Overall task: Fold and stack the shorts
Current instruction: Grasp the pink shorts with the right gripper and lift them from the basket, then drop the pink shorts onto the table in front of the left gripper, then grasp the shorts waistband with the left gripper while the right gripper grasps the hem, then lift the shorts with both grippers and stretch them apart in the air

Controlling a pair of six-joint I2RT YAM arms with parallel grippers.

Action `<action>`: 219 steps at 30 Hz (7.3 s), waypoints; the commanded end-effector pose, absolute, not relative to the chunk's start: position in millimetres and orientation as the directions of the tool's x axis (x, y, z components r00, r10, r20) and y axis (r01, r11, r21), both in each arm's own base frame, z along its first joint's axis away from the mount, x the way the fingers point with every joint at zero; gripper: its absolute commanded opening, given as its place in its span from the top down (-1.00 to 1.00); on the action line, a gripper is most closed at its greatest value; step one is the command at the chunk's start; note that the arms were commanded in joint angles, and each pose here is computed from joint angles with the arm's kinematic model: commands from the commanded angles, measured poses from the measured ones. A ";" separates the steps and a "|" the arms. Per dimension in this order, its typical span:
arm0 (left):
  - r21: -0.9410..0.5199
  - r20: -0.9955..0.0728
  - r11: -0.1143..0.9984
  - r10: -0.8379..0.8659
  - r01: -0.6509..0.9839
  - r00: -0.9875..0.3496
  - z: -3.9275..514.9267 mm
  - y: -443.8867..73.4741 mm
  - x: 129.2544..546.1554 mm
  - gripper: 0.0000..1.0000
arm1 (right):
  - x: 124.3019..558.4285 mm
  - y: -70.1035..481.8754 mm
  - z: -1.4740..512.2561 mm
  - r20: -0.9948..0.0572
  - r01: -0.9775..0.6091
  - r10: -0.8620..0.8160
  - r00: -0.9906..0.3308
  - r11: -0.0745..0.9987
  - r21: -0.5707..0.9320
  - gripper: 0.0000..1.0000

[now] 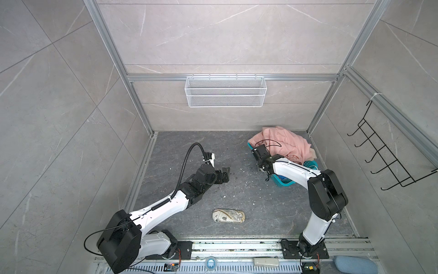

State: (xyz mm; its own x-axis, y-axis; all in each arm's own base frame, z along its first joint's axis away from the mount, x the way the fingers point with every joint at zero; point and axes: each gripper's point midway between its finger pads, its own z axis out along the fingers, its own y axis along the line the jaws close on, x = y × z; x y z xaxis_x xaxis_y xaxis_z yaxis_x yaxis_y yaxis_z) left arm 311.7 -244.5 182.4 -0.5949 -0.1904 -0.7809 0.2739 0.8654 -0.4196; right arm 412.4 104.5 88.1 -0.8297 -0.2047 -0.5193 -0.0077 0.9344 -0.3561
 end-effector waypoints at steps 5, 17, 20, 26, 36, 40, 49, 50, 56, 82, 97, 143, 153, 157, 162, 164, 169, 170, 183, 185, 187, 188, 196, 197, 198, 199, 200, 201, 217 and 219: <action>-0.457 -0.790 0.831 -0.216 0.316 -0.574 203.2 -263.9 320.0 -0.99 | 441.5 54.4 87.4 -0.526 0.089 -0.146 -0.838 0.914 -0.396 0.61; -0.451 -0.785 0.838 -0.207 0.308 -0.584 198.1 -268.5 323.4 -0.99 | 479.2 18.3 101.1 -0.586 0.076 -0.232 -0.776 0.888 -0.453 0.75; -0.446 -0.787 0.839 -0.202 0.311 -0.584 200.3 -268.9 323.8 -0.99 | 478.3 20.6 94.2 -0.588 0.076 -0.218 -0.779 0.898 -0.434 0.44; -0.444 -0.789 0.839 -0.199 0.315 -0.582 202.8 -271.3 325.4 -0.99 | 463.5 28.7 112.0 -0.647 0.106 -0.134 -0.751 0.942 -0.318 -0.33; -0.431 -0.804 0.829 -0.173 0.357 -0.570 212.9 -289.7 322.3 -0.99 | 407.6 9.3 206.0 -0.790 0.302 0.177 -0.586 0.953 -0.010 -0.99; -0.406 -0.820 0.825 -0.139 0.393 -0.556 218.9 -300.4 317.8 -0.99 | 408.9 -21.7 198.0 -0.740 0.390 0.322 -0.591 0.917 0.087 -0.99; -0.350 -0.835 0.834 -0.071 0.427 -0.545 216.6 -314.4 313.4 -0.99 | 425.4 -67.1 153.7 -0.622 0.537 0.531 -0.575 0.819 0.203 -0.55; -0.347 -0.836 0.835 -0.070 0.427 -0.544 216.3 -314.7 314.0 -0.99 | 426.3 -68.8 150.0 -0.621 0.541 0.531 -0.576 0.818 0.197 -0.32; -0.345 -0.832 0.837 -0.063 0.425 -0.551 212.2 -317.9 316.5 -0.99 | 423.2 -73.8 151.2 -0.633 0.554 0.536 -0.558 0.809 0.195 0.71; -0.439 -0.861 0.898 -0.413 0.027 -0.297 300.7 -128.6 292.0 -0.99 | 413.4 326.3 291.2 -0.762 -0.279 0.137 -0.633 0.878 0.390 0.81; -0.520 -0.713 0.854 -0.430 0.007 -0.554 213.4 -144.1 292.9 -0.99 | 362.9 312.8 149.6 -0.554 -0.245 0.002 -0.832 0.896 0.371 -0.99; -0.245 -0.618 0.969 -0.185 -0.036 -0.764 170.2 -135.4 360.9 1.00 | 350.7 132.1 56.3 -0.393 0.243 0.436 -0.810 0.858 0.452 -0.98; -0.397 -0.619 0.903 -0.396 -0.165 -0.679 182.0 -89.9 341.0 1.00 | 373.1 148.0 32.5 -0.326 0.302 0.512 -0.794 0.799 0.519 -0.69; -0.430 -0.598 0.883 -0.435 -0.188 -0.673 179.7 -84.0 340.8 1.00 | 364.1 144.0 19.6 -0.318 0.318 0.524 -0.790 0.794 0.518 -0.36; -0.465 -0.579 0.860 -0.473 -0.207 -0.664 178.7 -82.0 343.4 1.00 | 361.5 142.9 14.1 -0.322 0.318 0.523 -0.789 0.797 0.514 0.41; -0.479 -0.575 0.851 -0.489 -0.214 -0.656 180.5 -79.7 344.9 1.00 | 365.5 144.4 19.8 -0.333 0.308 0.524 -0.784 0.794 0.523 0.75; -0.516 -0.563 0.822 -0.537 -0.240 -0.628 187.9 -70.1 352.1 1.00 | 389.3 150.4 73.5 -0.412 0.234 0.498 -0.763 0.808 0.541 1.00; -0.533 -0.559 0.812 -0.549 -0.238 -0.622 191.8 -69.2 356.4 1.00 | 398.4 149.4 97.1 -0.453 0.209 0.483 -0.749 0.821 0.531 1.00; -0.675 -0.649 0.736 -0.629 -0.058 -0.427 347.0 -60.2 405.4 1.00 | 433.4 54.1 364.0 -0.737 0.093 0.529 -0.422 0.833 0.545 1.00; -0.685 -0.658 0.727 -0.643 -0.042 -0.390 361.4 -53.8 403.0 1.00 | 430.2 46.0 375.2 -0.740 0.083 0.535 -0.408 0.828 0.554 1.00; -0.687 -0.662 0.726 -0.641 -0.029 -0.389 367.9 -52.7 404.8 1.00 | 431.4 42.1 379.9 -0.733 0.080 0.543 -0.409 0.822 0.565 1.00; -0.688 -0.658 0.725 -0.641 -0.029 -0.394 368.3 -52.9 406.6 1.00 | 431.8 40.8 383.3 -0.728 0.076 0.548 -0.411 0.817 0.572 1.00; -0.688 -0.714 0.713 -0.634 0.134 -0.298 442.1 -58.3 367.1 1.00 | 370.6 51.8 498.5 -0.802 -0.143 0.534 -0.268 0.801 0.581 1.00; -0.683 -0.725 0.713 -0.635 0.159 -0.267 455.8 -57.4 356.5 1.00 | 357.1 52.4 515.4 -0.816 -0.173 0.527 -0.237 0.804 0.569 1.00; -0.678 -0.734 0.711 -0.637 0.188 -0.234 470.6 -56.8 344.0 1.00 | 340.9 52.6 535.5 -0.833 -0.206 0.518 -0.196 0.808 0.551 1.00; -0.672 -0.740 0.709 -0.641 0.214 -0.205 485.2 -56.3 332.5 1.00 | 324.9 52.1 555.3 -0.847 -0.234 0.509 -0.153 0.814 0.532 1.00; -0.669 -0.743 0.705 -0.643 0.238 -0.186 497.5 -56.9 322.7 1.00 | 312.8 51.8 569.7 -0.856 -0.253 0.502 -0.122 0.819 0.516 1.00; -0.667 -0.743 0.695 -0.648 0.266 -0.170 512.1 -58.3 312.1 1.00 | 299.8 51.3 586.3 -0.865 -0.272 0.495 -0.086 0.823 0.498 1.00; -0.740 -0.651 0.666 -0.675 0.092 -0.346 449.2 -50.9 394.5 1.00 | 495.0 1.5 527.8 -0.855 -0.010 0.475 -0.209 0.873 0.487 1.00; -0.750 -0.615 0.661 -0.687 0.019 -0.388 409.3 -42.0 417.0 1.00 | 524.1 2.9 488.6 -0.832 0.016 0.477 -0.285 0.870 0.493 1.00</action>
